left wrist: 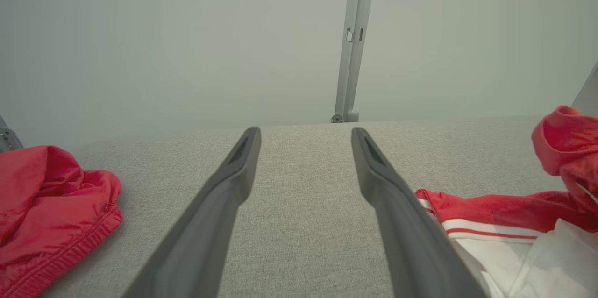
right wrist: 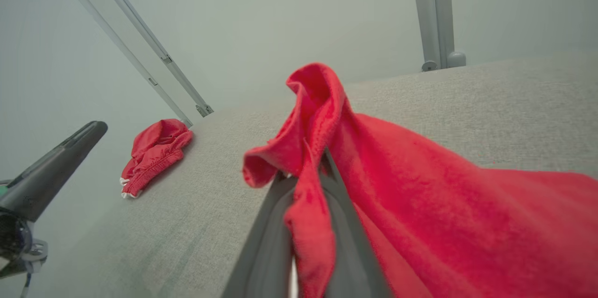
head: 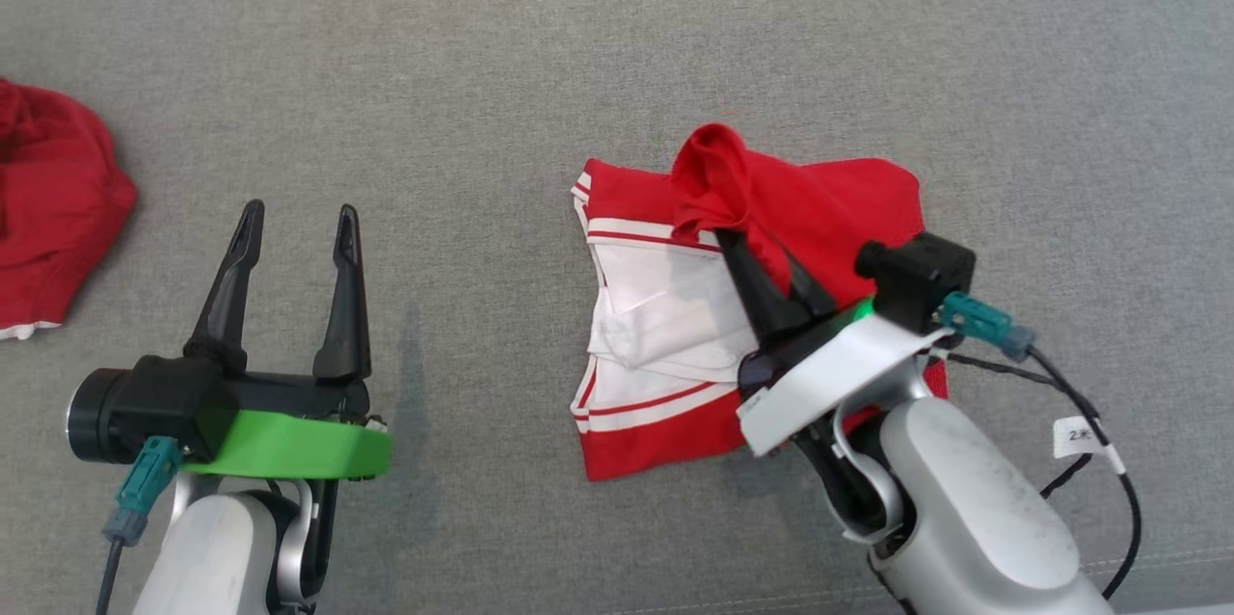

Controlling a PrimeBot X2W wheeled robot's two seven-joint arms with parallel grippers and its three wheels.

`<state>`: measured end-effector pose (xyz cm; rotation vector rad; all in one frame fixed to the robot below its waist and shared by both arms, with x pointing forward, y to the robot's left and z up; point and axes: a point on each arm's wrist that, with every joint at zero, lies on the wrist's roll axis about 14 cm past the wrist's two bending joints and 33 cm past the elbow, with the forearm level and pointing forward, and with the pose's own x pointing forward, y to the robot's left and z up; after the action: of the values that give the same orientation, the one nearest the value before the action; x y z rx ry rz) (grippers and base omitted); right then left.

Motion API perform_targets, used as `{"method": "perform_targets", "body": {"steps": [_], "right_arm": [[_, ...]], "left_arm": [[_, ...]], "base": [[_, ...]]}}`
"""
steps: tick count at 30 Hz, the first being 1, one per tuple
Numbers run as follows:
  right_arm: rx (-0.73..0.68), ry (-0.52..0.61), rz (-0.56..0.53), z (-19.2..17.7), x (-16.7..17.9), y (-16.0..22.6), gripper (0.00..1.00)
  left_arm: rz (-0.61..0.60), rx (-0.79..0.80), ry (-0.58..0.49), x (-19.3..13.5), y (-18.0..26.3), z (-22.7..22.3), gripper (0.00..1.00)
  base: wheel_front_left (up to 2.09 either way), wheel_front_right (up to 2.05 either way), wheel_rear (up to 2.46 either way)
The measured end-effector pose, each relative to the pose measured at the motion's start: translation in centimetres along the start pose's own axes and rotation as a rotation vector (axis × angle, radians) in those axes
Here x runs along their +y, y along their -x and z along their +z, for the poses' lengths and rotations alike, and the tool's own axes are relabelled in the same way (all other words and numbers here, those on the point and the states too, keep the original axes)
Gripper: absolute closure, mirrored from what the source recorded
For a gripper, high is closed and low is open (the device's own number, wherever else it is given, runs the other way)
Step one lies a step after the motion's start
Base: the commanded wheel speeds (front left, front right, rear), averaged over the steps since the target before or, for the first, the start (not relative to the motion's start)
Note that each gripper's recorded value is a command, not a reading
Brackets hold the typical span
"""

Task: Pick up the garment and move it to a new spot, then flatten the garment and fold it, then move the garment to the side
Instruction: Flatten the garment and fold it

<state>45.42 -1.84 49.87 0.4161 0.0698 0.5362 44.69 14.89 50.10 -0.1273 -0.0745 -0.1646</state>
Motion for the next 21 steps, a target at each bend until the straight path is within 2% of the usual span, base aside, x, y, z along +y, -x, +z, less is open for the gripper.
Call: {"method": "perform_targets", "body": {"steps": [6, 11, 12, 13, 17, 21], "right_arm": [[0.065, -0.063, 0.054, -3.3, 2.3, -0.2, 1.0], [0.07, -0.11, 0.077, -4.2, 3.1, -0.6, 1.0], [0.072, -0.116, 0.083, -4.4, 3.3, -0.7, 0.56], [0.071, -0.118, 0.09, -4.4, 3.5, -0.8, 0.0], [0.046, -0.11, 0.127, -3.8, 4.5, -1.1, 0.0], [-0.022, -0.106, 0.152, -1.7, 5.2, -1.4, 0.0]], "left_arm": [[0.027, 0.009, -0.005, 0.8, 0.5, -0.1, 0.0], [0.033, 0.017, -0.006, 1.1, 0.7, -0.4, 0.0], [0.033, 0.018, -0.005, 1.0, 0.7, -0.5, 0.0], [0.032, 0.021, -0.004, 1.0, 0.7, -0.6, 0.0], [0.029, 0.03, 0.0, 0.9, 0.6, -1.0, 0.0], [0.025, 0.033, 0.004, 0.7, 0.4, -1.2, 0.0]], "base": [[0.0, 0.0, 0.0], [0.0, 0.0, 0.0], [0.0, 0.0, 0.0], [0.0, 0.0, 0.0], [0.0, 0.0, 0.0], [0.0, 0.0, 0.0]]}}
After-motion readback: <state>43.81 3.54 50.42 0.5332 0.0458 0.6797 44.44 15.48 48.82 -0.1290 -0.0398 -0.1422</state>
